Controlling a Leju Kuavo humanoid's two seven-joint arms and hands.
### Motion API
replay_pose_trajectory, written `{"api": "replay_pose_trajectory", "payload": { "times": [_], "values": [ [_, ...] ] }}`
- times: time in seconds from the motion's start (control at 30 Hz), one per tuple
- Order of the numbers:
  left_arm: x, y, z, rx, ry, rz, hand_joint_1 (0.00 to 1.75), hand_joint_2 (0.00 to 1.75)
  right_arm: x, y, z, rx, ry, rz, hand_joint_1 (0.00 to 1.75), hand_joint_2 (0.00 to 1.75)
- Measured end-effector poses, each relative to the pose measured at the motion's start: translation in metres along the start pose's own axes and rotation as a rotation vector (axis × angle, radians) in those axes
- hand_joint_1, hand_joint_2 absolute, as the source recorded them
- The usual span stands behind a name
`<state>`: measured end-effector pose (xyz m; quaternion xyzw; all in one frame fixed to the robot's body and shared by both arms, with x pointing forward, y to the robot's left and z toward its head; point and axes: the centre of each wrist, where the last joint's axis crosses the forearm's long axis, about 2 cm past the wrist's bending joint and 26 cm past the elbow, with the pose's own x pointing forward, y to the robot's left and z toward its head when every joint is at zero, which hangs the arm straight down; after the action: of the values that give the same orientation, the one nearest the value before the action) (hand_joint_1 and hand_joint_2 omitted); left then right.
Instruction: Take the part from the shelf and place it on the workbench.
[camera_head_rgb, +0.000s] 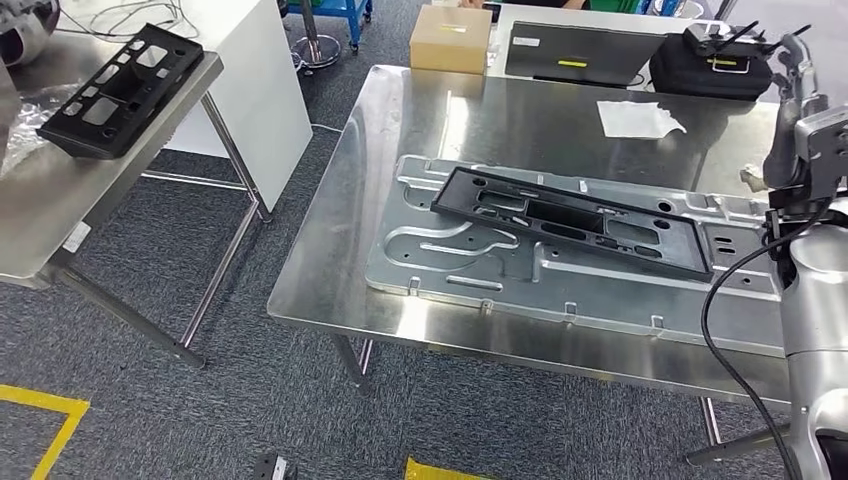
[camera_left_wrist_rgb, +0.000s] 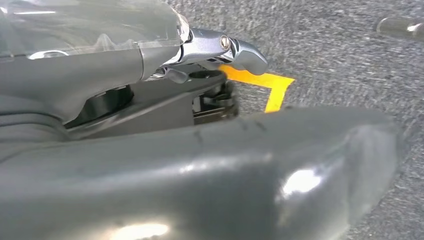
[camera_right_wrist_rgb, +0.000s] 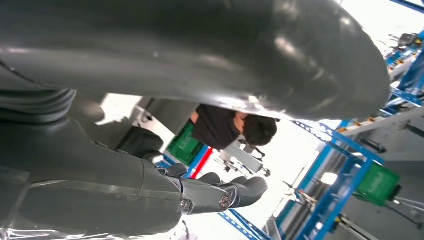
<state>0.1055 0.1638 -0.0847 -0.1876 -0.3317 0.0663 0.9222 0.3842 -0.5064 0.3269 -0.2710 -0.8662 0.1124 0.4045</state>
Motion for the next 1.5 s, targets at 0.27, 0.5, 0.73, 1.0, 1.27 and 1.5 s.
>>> {"api": "replay_pose_trajectory", "payload": {
  "times": [0.27,0.5,0.73,1.0,1.27,1.5],
  "values": [
    [0.001,0.000,-0.001,-0.015,-0.012,-0.004,0.00,0.00,-0.009,0.003,0.013,0.018,0.025,0.009,0.00,0.00],
    [0.001,-0.002,-0.001,-0.027,-0.009,-0.010,0.00,0.00,-0.009,0.002,0.013,0.033,0.034,0.034,0.00,0.00],
    [-0.003,-0.003,0.001,-0.032,-0.019,-0.002,0.00,0.00,-0.008,0.006,0.016,0.038,0.026,0.031,0.00,0.00],
    [-0.011,-0.002,0.005,-0.037,-0.026,0.009,0.00,0.00,-0.008,0.023,0.038,0.075,0.028,0.008,0.00,0.00],
    [-0.005,-0.003,0.002,-0.050,-0.019,-0.011,0.00,0.00,-0.004,0.012,0.042,0.065,0.034,-0.028,0.00,0.00],
    [-0.002,-0.004,0.001,-0.051,-0.014,-0.015,0.00,0.00,-0.005,0.010,0.044,0.065,0.049,-0.026,0.00,0.00]
  ]
}}
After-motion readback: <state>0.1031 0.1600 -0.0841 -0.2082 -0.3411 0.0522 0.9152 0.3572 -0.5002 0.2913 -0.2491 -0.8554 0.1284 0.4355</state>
